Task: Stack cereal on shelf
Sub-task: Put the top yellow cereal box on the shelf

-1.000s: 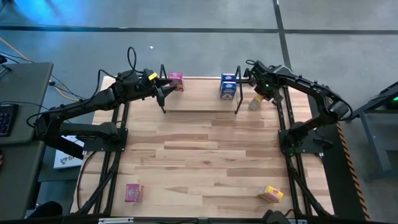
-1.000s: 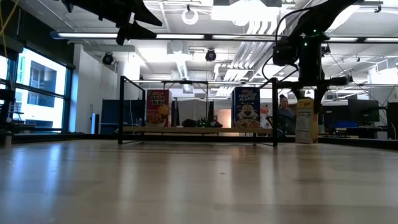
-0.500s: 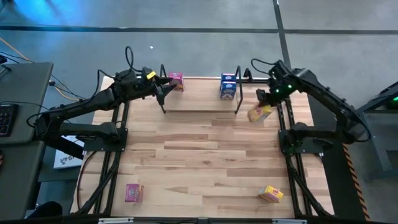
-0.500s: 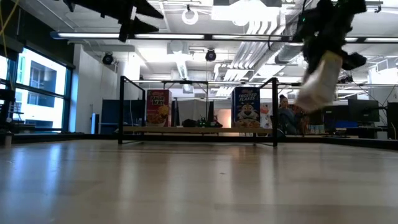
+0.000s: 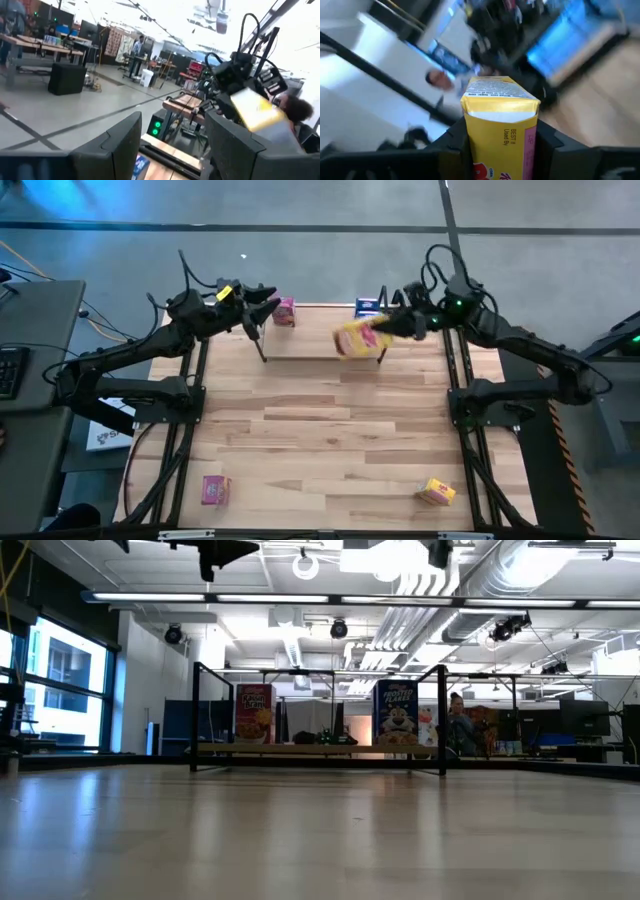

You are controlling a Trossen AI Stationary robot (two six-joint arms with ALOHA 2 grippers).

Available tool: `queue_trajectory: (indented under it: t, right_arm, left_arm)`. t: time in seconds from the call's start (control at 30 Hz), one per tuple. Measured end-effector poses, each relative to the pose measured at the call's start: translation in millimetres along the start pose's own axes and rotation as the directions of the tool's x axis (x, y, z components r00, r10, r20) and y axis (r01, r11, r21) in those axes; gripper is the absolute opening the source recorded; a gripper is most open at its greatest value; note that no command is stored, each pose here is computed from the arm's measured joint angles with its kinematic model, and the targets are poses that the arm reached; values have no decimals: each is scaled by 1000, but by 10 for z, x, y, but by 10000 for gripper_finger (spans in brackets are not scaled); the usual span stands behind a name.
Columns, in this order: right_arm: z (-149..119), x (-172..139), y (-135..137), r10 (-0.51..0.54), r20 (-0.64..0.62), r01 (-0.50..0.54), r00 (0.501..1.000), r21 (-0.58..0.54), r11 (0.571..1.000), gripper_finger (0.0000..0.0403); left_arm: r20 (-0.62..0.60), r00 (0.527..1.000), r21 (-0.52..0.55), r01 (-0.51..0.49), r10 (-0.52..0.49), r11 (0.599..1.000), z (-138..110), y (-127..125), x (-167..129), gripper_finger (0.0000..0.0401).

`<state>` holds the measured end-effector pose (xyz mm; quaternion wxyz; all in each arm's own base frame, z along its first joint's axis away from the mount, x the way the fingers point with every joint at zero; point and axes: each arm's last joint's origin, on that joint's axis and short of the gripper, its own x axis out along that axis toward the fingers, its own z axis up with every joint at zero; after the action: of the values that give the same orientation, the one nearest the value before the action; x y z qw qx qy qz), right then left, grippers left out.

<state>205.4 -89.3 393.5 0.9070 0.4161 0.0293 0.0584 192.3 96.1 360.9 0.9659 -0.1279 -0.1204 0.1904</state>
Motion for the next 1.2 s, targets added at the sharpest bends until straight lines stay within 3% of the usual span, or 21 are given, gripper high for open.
queue_trajectory:
  t: [0.13, 0.3, 0.37, 0.53, 0.63, 0.93, 1.2]
  right_arm:
    - [233, 208, -61, -87, 71, 92, 994, -62, 994, 108]
    - [425, 525, -321, -339, -35, 328, 940, -171, 929, 108]
    - [480, 645, -434, -466, -91, 435, 880, -238, 868, 108]
    - [555, 926, -786, -732, -197, 622, 653, -413, 666, 108]
    - [585, 1108, -990, -775, -228, 625, 590, -479, 617, 108]
    - [541, 1506, -1468, -797, -323, 551, 511, -589, 592, 108]
    - [449, 1571, -1709, -863, -314, 510, 395, -707, 491, 108]
  left_arm:
    - [12, 1000, -1, 4, -4, 1000, 12, -4, 0, 209]
    - [11, 1000, -23, 4, -4, 1000, 11, -3, 0, 209]
    - [11, 1000, -24, 4, -4, 1000, 11, -4, 0, 209]
    - [10, 1000, -25, 3, -3, 1000, 10, -2, 0, 209]
    - [9, 1000, -25, 4, -3, 1000, 9, -3, 0, 209]
    - [9, 1000, -25, 4, -4, 1000, 8, -3, 0, 209]
    - [8, 1000, -25, 3, -3, 1000, 8, -2, 0, 209]
